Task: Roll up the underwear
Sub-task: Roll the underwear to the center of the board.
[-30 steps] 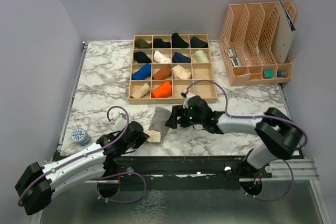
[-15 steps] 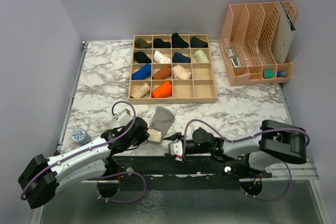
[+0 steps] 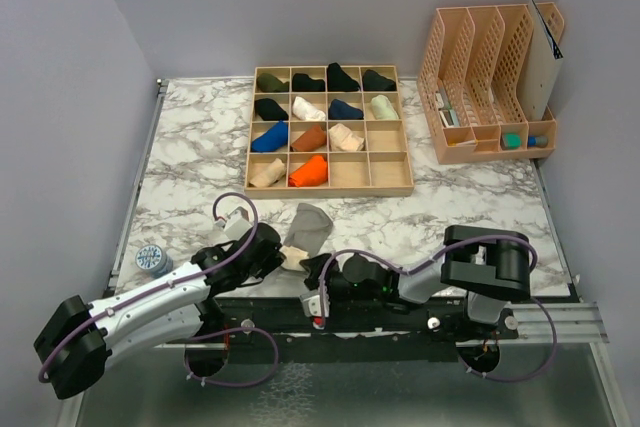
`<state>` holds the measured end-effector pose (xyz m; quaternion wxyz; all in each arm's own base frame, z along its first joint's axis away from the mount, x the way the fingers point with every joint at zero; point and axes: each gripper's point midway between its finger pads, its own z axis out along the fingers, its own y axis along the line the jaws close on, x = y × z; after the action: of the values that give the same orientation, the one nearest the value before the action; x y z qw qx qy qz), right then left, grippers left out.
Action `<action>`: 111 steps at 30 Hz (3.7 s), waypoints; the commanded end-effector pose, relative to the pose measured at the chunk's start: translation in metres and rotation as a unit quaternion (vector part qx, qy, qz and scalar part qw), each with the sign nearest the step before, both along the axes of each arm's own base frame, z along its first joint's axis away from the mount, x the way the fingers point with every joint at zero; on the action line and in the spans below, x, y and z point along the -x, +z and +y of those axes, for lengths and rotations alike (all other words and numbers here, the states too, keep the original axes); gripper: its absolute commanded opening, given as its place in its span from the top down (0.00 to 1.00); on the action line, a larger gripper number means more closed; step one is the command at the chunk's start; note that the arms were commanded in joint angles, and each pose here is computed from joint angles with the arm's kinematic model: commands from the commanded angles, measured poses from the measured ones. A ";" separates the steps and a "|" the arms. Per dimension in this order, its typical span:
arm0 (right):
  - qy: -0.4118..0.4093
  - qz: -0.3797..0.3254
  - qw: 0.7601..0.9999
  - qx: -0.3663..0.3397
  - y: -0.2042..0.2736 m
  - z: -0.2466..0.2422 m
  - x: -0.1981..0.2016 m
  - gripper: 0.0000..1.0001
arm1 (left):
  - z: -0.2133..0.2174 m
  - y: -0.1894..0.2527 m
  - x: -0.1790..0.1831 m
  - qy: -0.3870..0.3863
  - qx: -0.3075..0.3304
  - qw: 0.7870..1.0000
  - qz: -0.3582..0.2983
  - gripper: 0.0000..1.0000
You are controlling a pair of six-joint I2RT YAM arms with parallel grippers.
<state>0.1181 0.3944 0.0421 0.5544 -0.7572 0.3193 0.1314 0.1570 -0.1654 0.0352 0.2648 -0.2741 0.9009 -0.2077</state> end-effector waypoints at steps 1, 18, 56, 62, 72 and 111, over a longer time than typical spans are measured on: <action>-0.012 -0.047 0.999 0.005 0.000 0.008 -0.012 0.47 | -0.005 0.006 0.003 -0.011 0.010 1.000 0.002 1.00; -0.029 -0.090 0.995 -0.021 -0.005 0.008 -0.017 0.52 | -0.005 0.002 0.005 -0.009 0.012 1.000 0.011 1.00; -0.164 0.478 0.849 -0.154 -0.005 -0.021 -0.008 0.99 | -0.013 0.039 0.004 -0.053 0.071 0.994 -0.064 0.33; -0.173 0.531 0.810 -0.180 -0.005 -0.030 -0.014 0.99 | -0.027 0.048 0.008 -0.106 0.087 0.987 -0.082 0.21; -0.184 0.494 0.835 -0.157 -0.016 -0.038 -0.019 0.99 | -0.035 0.018 0.010 -0.083 0.049 0.995 0.019 0.17; -0.200 0.465 0.846 -0.166 -0.020 -0.050 -0.025 0.99 | -0.030 -0.011 -0.011 -0.044 -0.022 0.998 0.039 1.00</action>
<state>0.1448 0.3560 0.0379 0.4859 -0.4359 0.6340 0.4146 0.1728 -0.2164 0.0308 0.2149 -0.2538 0.9138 -0.2334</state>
